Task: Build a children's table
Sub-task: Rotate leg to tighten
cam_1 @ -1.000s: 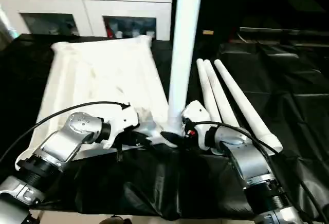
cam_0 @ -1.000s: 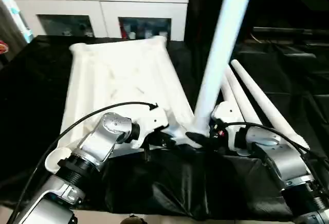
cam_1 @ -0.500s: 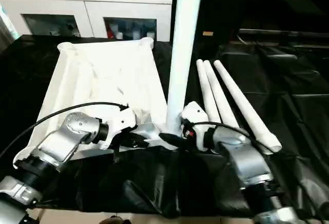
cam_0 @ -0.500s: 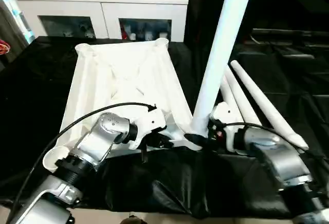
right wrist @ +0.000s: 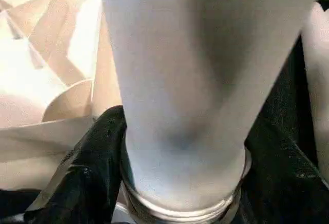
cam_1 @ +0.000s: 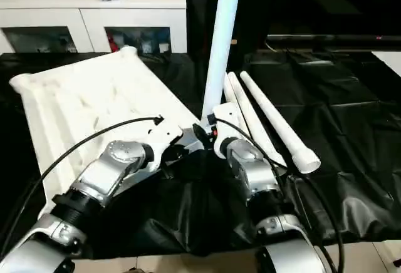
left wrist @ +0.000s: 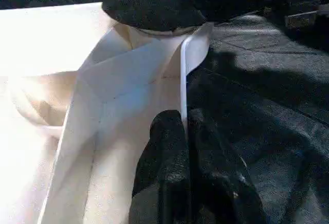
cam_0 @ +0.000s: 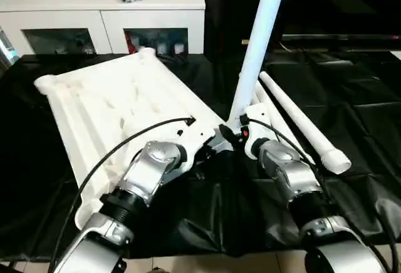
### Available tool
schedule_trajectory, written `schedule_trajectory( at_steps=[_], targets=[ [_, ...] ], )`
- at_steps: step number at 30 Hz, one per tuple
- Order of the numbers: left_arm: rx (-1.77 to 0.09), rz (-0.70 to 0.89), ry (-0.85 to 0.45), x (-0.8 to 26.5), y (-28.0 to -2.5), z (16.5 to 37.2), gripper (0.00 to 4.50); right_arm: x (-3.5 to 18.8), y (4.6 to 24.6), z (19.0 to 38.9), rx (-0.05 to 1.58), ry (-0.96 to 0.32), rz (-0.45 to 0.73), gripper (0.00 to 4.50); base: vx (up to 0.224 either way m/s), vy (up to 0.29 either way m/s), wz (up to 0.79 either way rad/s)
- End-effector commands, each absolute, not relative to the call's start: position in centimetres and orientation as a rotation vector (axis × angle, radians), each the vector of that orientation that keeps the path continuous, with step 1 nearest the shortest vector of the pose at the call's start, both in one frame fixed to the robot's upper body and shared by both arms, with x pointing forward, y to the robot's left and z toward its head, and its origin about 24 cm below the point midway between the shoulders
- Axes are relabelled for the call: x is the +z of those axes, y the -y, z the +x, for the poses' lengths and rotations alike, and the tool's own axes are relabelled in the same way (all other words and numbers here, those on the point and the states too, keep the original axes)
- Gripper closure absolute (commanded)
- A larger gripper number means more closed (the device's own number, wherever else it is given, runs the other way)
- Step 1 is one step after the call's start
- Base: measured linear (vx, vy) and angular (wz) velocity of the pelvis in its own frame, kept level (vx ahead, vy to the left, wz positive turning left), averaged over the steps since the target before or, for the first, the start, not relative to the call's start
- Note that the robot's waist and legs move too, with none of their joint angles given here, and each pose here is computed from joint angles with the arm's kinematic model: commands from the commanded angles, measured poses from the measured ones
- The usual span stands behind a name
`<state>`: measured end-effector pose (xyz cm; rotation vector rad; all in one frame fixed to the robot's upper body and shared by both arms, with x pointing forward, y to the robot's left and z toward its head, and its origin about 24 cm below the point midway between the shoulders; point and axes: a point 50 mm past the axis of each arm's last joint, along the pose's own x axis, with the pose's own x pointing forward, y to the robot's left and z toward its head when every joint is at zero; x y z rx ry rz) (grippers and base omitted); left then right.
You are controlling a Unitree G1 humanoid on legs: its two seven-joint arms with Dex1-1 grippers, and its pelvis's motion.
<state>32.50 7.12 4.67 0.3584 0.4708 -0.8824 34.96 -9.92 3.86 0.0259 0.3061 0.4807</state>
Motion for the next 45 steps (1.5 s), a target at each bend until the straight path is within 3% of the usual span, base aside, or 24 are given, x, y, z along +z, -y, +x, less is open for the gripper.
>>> schedule_trajectory(
  at_steps=[1,4,10,22,27,32,38,45],
  targets=[
    [-0.945,0.358,-0.361,6.1,-5.6,32.3,4.5,2.8,8.0,34.3,0.573,-0.353,0.058,0.99,0.0,0.0,0.0],
    [-1.006,0.335,-0.356,6.1,-5.9,31.7,4.5,3.0,8.8,34.3,0.593,-0.318,-0.047,0.87,0.0,0.0,0.0],
    [-1.084,0.344,-0.378,5.6,-6.8,31.0,4.5,3.6,10.5,33.2,0.755,-0.26,-0.104,0.87,0.0,0.0,0.0],
    [-1.359,0.365,-0.387,6.0,-8.2,29.6,4.5,4.8,13.6,30.1,1.117,-0.278,-0.183,0.87,0.0,0.0,0.0],
    [-1.419,0.397,-0.429,5.8,-9.1,29.5,4.5,4.8,13.7,29.3,1.21,-0.305,-0.193,0.87,0.0,0.0,0.0],
    [-1.452,0.416,-0.459,5.6,-9.8,29.5,4.5,4.6,13.5,28.7,1.274,-0.344,-0.194,1.14,0.0,0.0,0.0],
    [-1.451,0.41,-0.46,5.6,-9.9,29.5,4.5,4.4,13.1,28.4,1.298,-0.354,-0.174,1.65,0.0,0.0,0.0],
    [-1.388,0.376,-0.447,5.4,-9.5,29.8,4.5,3.9,12.1,28.8,1.231,-0.345,-0.126,1.75,0.0,0.0,0.0]
  ],
)
